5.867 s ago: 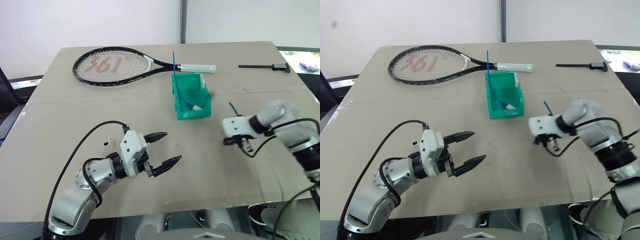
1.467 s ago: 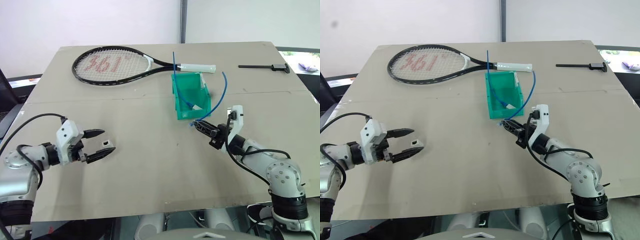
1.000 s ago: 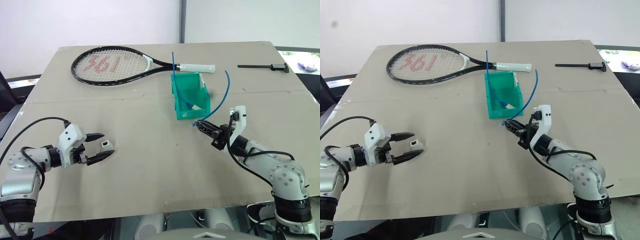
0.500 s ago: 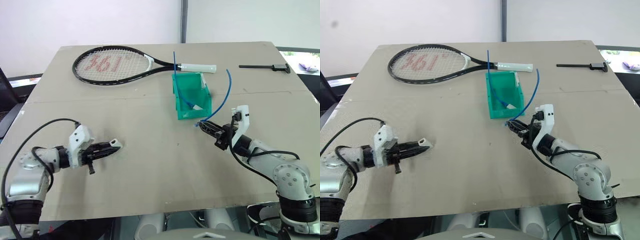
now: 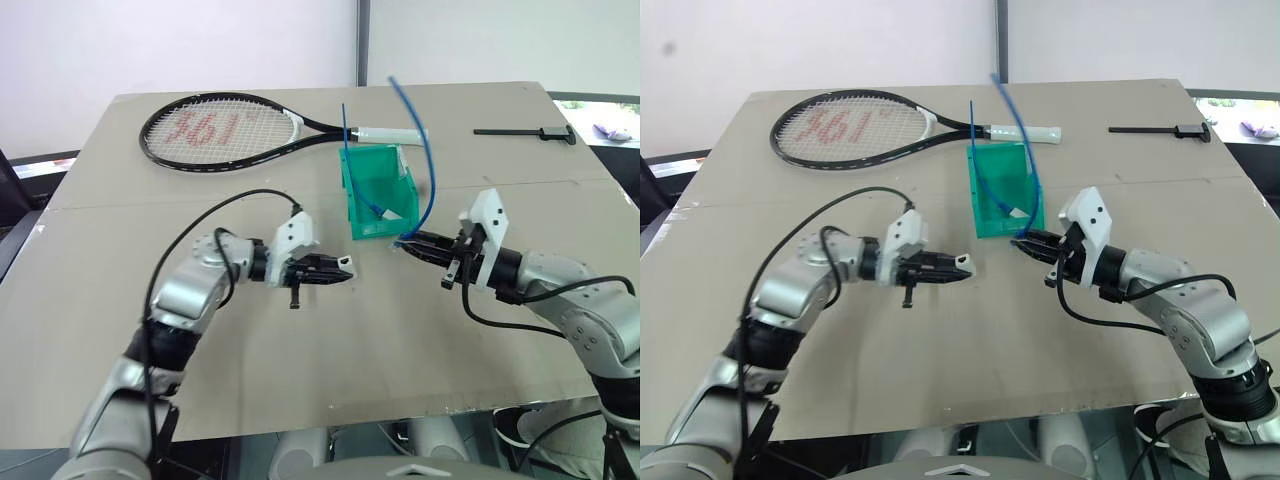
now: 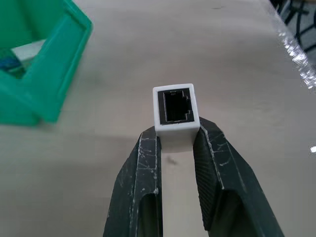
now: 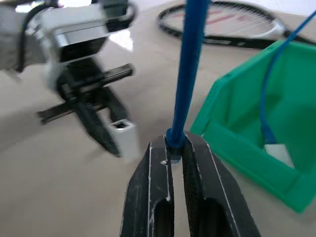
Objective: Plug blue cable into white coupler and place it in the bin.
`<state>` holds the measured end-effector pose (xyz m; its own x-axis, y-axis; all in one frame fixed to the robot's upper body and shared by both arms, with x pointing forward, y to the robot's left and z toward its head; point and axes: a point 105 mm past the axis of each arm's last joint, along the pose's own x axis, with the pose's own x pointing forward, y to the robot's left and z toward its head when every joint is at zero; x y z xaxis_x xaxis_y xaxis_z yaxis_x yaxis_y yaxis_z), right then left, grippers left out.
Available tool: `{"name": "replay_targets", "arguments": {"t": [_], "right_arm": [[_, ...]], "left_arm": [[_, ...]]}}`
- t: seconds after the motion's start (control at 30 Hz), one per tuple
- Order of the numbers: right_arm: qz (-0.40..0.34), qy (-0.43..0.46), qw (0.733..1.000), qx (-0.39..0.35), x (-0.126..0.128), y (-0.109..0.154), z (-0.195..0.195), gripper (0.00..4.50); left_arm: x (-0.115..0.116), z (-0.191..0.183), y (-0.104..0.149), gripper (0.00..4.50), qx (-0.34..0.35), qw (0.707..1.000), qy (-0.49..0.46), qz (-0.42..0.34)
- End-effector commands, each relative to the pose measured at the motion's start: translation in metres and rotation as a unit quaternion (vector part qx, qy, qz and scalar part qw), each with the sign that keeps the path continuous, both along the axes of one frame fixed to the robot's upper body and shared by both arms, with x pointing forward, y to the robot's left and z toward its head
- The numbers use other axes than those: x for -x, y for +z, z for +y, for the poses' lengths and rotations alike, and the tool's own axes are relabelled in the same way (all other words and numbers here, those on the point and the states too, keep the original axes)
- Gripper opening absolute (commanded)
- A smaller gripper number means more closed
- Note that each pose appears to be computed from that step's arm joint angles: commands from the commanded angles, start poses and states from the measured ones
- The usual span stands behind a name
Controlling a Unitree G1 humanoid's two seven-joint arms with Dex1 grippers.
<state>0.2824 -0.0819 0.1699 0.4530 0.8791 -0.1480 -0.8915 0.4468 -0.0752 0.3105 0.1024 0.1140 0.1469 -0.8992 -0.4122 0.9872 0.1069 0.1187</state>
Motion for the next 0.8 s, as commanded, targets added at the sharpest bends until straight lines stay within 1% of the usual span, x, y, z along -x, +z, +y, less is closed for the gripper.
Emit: {"name": "replay_targets", "arguments": {"t": [0.03, 0.13, 0.33, 0.43, 0.63, 0.8], "right_arm": [[-0.035, 0.046, 0.998, 0.025, -0.002, 0.007, 0.01, 0.0], [-0.042, 0.063, 0.996, 0.042, -0.008, 0.005, 0.016, 0.0], [-0.048, 0.093, 0.992, 0.076, -0.016, -0.003, 0.034, 0.0], [-0.051, 0.1, 0.989, 0.098, -0.019, -0.011, 0.04, 0.0], [-0.046, 0.102, 0.988, 0.109, -0.026, -0.015, 0.046, 0.0], [-0.038, 0.107, 0.985, 0.132, -0.029, -0.026, 0.047, 0.0]], "left_arm": [[-0.009, -0.004, -0.009, 0.3, -0.043, 0.998, -0.042, -0.036], [-0.02, -0.009, -0.013, 0.3, -0.066, 0.994, -0.061, -0.061], [-0.028, -0.016, -0.017, 0.3, -0.08, 0.99, -0.084, -0.08], [-0.027, -0.016, -0.02, 0.3, -0.086, 0.988, -0.098, -0.084], [-0.026, -0.017, -0.021, 0.3, -0.084, 0.987, -0.103, -0.089], [-0.025, -0.019, -0.021, 0.3, -0.083, 0.987, -0.105, -0.091]]}}
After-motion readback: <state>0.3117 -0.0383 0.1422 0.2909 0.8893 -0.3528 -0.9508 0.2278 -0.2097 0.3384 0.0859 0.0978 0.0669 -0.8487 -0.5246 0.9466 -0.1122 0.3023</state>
